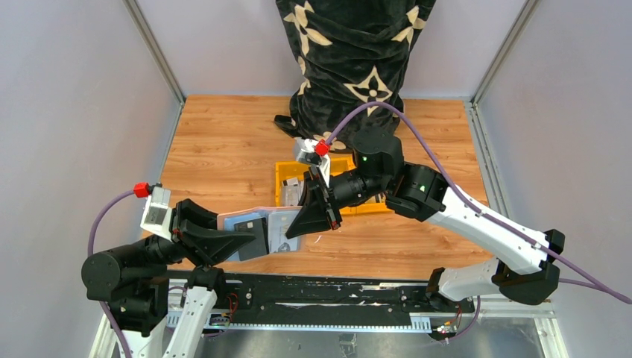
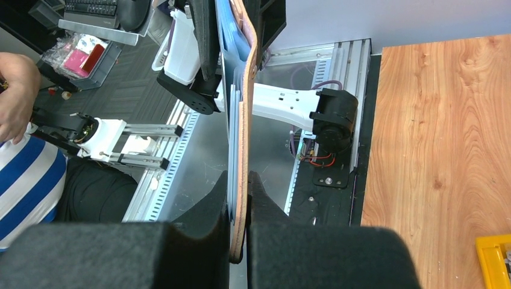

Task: Take the credit cards out of the card holder
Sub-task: Remove the credit card from the card holder.

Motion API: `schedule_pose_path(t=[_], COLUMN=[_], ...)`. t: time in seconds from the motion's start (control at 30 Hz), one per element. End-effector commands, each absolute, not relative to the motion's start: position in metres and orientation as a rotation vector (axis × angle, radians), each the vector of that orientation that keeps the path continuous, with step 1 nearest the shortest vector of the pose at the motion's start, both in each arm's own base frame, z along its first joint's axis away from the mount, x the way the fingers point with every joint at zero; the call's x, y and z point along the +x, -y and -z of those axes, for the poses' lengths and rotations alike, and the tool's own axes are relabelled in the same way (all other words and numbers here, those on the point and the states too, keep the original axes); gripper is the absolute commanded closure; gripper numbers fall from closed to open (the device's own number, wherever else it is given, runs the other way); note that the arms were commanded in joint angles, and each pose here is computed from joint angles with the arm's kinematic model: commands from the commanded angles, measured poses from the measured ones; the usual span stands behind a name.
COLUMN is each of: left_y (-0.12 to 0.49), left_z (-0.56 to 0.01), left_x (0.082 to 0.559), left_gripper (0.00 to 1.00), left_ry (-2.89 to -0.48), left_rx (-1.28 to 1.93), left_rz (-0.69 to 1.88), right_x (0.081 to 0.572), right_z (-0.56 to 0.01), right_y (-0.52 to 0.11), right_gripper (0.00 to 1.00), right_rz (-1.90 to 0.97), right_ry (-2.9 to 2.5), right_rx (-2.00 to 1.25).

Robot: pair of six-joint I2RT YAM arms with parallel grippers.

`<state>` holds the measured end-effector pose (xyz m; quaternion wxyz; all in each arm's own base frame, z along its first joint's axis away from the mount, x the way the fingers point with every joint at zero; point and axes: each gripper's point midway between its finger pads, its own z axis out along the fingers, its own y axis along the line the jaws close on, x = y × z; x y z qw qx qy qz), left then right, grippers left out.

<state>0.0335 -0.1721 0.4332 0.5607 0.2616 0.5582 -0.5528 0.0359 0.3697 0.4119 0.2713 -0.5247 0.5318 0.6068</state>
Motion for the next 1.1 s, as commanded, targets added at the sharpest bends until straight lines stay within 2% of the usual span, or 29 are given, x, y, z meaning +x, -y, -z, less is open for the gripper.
schedule_pose_path(t=[0.0,0.17,0.23,0.33,0.43,0.47,0.63,0.7,0.9,1.07], left_y=[0.175,0.176,0.175,0.174,0.173,0.174,0.171,0.169,0.162,0.149], left_z=[-0.431,-0.423,-0.423,-0.425,-0.422,-0.421,-0.415,-0.409,-0.394,-0.395], left_x=[0.018,0.017,0.019,0.027,0.030,0.030,0.044,0.055,0.084,0.102], left_gripper=[0.68,0.63,0.69,0.84,0.86,0.88,0.97,1.00,1.00,1.00], left_ry=[-1.325,-1.358,-1.350,-1.346,-1.373,-1.378,-1.413,-1.440,-1.503,-1.486], left_rx=[0.675,0.672,0.667,0.638,0.627,0.627,0.547,0.503,0.358,0.251], left_rz=[1.351,1.376,1.362,1.329,1.331,1.334,1.317,1.295,1.238,1.135], right_x=[0.036,0.037,0.037,0.037,0.039,0.040,0.059,0.071,0.092,0.081], right_z=[-0.427,-0.427,-0.427,-0.426,-0.424,-0.425,-0.423,-0.429,-0.457,-0.461], right_y=[-0.363,-0.362,-0.362,-0.362,-0.361,-0.360,-0.358,-0.352,-0.323,-0.326], right_gripper=[1.00,1.00,1.00,1.00,0.99,0.97,0.54,0.44,0.38,0.39], right_rz=[-1.656,-1.659,-1.660,-1.659,-1.650,-1.646,-1.555,-1.501,-1.394,-1.547], right_ry=[-1.356,-1.358,-1.359,-1.362,-1.365,-1.364,-1.362,-1.361,-1.305,-1.277], right_rx=[-1.399,-1.393,-1.392,-1.393,-1.387,-1.383,-1.293,-1.222,-0.999,-0.928])
